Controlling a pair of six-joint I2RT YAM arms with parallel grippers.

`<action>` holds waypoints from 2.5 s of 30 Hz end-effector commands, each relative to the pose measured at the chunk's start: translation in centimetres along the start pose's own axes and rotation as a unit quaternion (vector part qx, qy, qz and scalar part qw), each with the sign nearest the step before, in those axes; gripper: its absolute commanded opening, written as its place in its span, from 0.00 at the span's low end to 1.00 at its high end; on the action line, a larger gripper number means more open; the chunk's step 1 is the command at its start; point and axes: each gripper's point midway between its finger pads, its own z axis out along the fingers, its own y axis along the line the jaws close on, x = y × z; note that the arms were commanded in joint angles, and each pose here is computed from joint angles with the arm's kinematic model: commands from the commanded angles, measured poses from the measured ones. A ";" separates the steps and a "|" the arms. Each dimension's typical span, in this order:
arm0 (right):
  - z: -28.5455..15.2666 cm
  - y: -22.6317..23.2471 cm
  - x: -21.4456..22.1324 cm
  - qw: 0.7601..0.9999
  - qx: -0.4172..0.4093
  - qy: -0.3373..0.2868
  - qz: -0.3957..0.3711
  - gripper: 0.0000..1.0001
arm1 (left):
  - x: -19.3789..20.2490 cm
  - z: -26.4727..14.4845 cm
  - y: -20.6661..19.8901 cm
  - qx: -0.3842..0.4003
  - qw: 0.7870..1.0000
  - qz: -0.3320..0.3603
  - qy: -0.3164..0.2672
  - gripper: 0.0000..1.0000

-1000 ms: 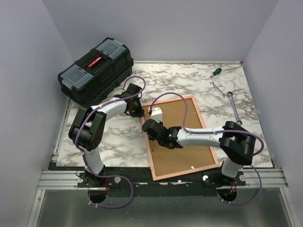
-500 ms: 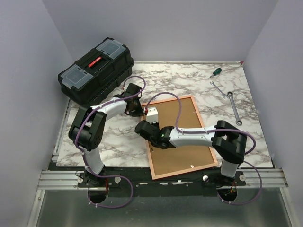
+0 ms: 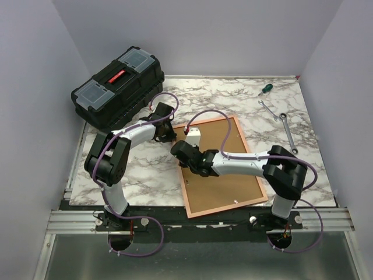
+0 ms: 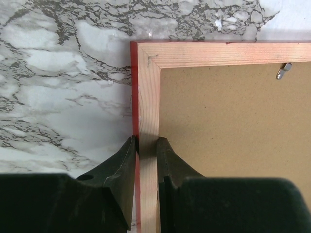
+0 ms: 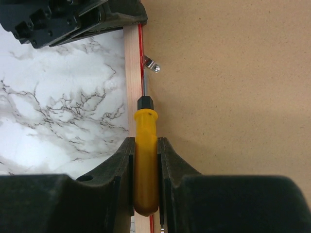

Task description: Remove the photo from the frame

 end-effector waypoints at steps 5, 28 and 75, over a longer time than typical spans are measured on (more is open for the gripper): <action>2.0 -6.5 0.0 0.994 0.104 0.005 0.029 0.00 | 3.4 0.1 4.1 -0.073 0.996 0.002 0.055 0.00; 3.1 -5.8 -5.7 0.990 0.116 -0.053 0.064 0.00 | 3.8 0.3 4.2 -0.077 0.995 0.004 0.058 0.00; -1.0 -1.4 -1.4 0.995 -0.058 0.011 -0.082 0.00 | 3.0 -0.9 2.9 -0.047 0.996 0.030 0.064 0.27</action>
